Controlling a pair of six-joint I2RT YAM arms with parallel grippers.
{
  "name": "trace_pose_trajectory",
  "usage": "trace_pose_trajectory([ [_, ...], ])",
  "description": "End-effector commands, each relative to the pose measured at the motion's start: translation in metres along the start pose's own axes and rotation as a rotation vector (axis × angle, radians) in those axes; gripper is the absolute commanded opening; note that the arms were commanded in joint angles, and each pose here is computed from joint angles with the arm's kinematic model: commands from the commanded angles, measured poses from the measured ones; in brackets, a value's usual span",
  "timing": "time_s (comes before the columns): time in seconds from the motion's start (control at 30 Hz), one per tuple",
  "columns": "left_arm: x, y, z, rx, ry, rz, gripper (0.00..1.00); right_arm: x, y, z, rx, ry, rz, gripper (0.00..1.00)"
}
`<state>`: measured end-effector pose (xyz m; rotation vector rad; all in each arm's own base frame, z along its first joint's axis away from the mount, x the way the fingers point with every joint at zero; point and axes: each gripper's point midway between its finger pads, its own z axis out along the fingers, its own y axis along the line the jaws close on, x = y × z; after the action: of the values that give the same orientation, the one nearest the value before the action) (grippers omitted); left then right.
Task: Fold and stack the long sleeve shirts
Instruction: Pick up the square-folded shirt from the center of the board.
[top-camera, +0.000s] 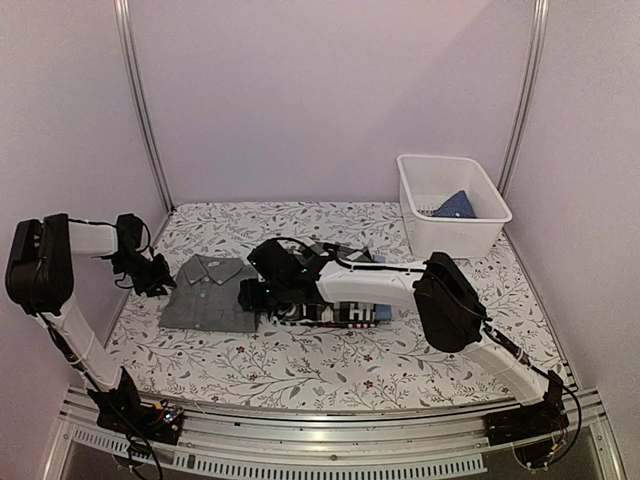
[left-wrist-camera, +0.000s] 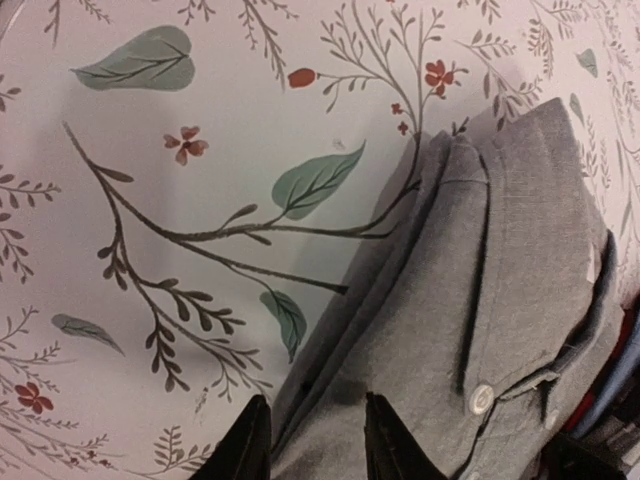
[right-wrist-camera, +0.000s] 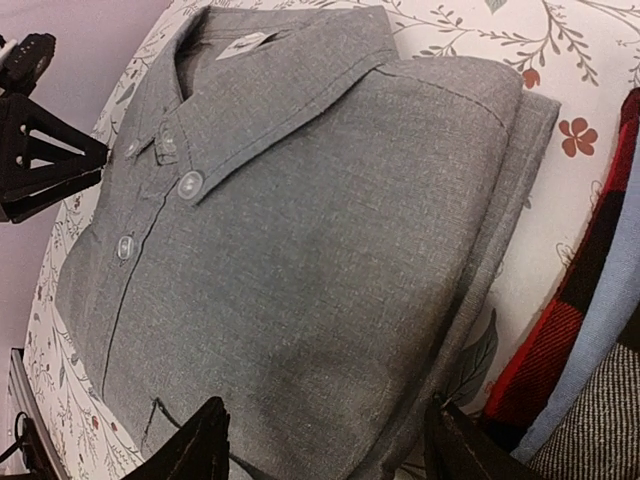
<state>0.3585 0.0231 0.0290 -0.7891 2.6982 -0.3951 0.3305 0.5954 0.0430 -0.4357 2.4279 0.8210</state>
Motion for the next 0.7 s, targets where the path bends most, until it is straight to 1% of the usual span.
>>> trace_pose_trajectory([
  [0.0, 0.011, 0.002, 0.011, 0.005, 0.047, 0.000, 0.33, 0.017, -0.032, 0.009, 0.150, 0.013, -0.008, 0.65],
  [0.17, 0.019, -0.003, 0.017, 0.019, 0.070, -0.001, 0.33, 0.020, -0.028, 0.012, 0.142, 0.025, -0.020, 0.65],
  [0.33, 0.030, -0.006, 0.021, 0.031, 0.093, -0.007, 0.31, 0.042, -0.032, 0.025, 0.136, 0.082, -0.022, 0.62],
  [0.5, 0.043, -0.002, 0.022, 0.040, 0.109, -0.028, 0.23, 0.051, -0.029, 0.032, 0.105, 0.113, -0.013, 0.56],
  [0.6, 0.049, 0.001, 0.021, 0.035, 0.110, -0.034, 0.16, 0.054, -0.028, 0.033, 0.092, 0.123, -0.011, 0.50],
  [0.67, 0.053, 0.000, 0.020, 0.046, 0.114, -0.039, 0.11, 0.052, -0.025, 0.032, 0.081, 0.120, -0.011, 0.44],
])
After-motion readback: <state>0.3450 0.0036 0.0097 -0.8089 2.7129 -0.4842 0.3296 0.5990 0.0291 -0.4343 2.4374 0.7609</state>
